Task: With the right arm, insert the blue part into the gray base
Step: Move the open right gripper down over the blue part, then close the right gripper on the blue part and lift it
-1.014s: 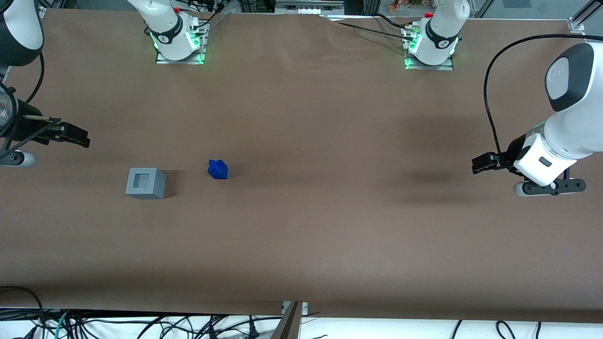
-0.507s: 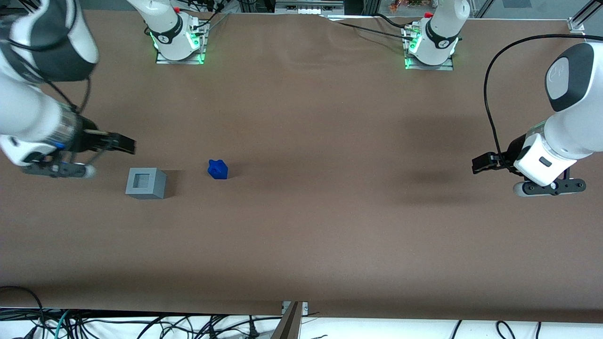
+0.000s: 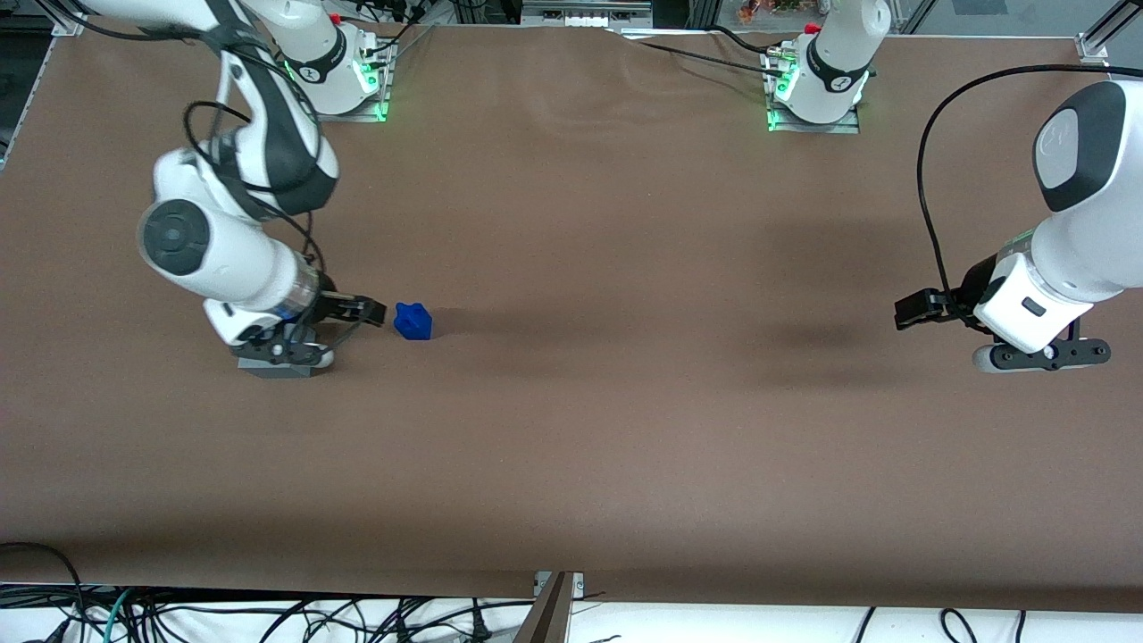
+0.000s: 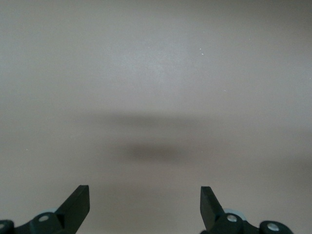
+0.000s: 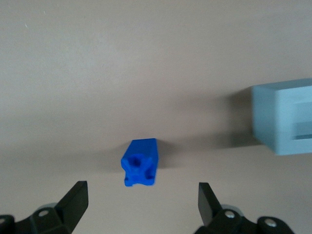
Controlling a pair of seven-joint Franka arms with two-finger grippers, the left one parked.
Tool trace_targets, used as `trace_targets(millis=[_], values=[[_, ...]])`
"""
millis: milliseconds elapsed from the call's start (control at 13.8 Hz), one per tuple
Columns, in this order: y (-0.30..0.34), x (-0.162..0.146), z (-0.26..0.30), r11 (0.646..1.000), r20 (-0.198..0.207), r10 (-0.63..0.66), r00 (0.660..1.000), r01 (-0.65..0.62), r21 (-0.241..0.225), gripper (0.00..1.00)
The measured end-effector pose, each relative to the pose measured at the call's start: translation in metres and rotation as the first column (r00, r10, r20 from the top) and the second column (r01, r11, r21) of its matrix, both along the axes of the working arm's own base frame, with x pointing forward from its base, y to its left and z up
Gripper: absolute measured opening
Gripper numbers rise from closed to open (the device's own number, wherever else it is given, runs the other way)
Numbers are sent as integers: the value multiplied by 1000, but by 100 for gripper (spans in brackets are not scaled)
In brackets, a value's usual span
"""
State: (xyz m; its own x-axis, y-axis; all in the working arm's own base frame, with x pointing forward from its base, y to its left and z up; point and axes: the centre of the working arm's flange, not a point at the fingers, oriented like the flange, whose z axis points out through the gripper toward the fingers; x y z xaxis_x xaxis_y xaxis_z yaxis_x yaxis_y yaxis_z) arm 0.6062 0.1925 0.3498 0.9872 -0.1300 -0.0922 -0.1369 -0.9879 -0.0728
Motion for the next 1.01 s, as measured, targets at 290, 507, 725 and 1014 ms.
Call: trace_targets(millis=[290,507,725,1014], values=[[13,-19,-52,999,-8,-34,999,34,6,100],[14,-26,-72,999,-19,-39,999,39,7,100],[14,-31,-98,999,3,-45,999,45,25,100],[18,-41,-119,999,7,-41,999,40,34,100]])
